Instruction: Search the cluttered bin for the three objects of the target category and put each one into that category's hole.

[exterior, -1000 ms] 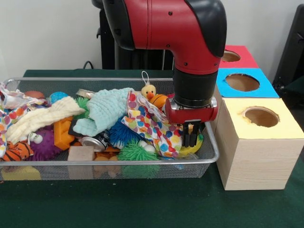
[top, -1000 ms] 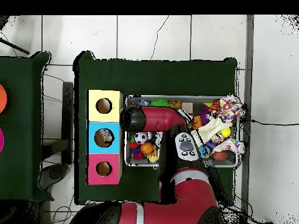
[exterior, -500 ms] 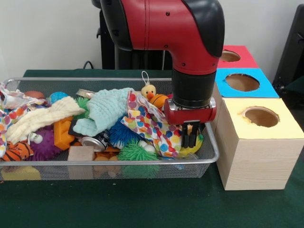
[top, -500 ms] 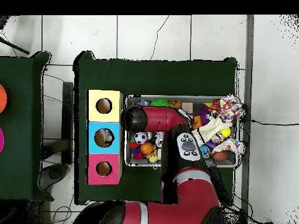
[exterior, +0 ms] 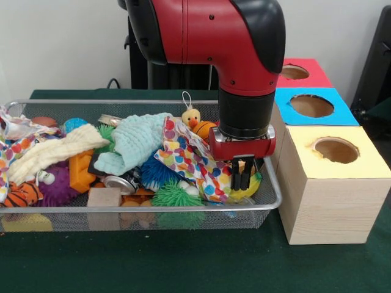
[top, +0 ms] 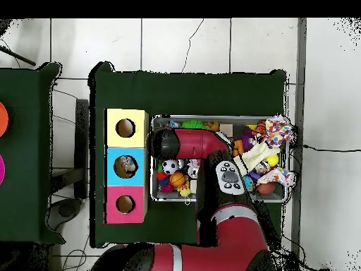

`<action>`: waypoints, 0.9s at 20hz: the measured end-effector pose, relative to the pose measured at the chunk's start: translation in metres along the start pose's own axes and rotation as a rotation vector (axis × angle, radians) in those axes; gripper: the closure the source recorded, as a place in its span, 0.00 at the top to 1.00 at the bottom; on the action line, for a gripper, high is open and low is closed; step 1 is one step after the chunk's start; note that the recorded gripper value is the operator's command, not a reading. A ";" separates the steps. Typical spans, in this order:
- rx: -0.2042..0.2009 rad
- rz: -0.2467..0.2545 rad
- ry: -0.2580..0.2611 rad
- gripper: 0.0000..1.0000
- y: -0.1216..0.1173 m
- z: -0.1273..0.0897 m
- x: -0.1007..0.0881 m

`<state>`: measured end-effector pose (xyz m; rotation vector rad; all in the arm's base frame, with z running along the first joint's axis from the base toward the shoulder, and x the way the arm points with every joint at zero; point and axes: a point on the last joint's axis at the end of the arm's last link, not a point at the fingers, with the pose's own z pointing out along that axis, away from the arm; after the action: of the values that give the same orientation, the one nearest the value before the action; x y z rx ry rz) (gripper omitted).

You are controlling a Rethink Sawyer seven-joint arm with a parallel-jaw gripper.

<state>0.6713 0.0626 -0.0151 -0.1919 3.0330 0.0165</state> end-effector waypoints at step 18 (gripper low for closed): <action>0.001 0.005 -0.006 0.00 -0.003 0.000 -0.001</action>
<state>0.6724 0.0592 -0.0151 -0.1835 3.0280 0.0160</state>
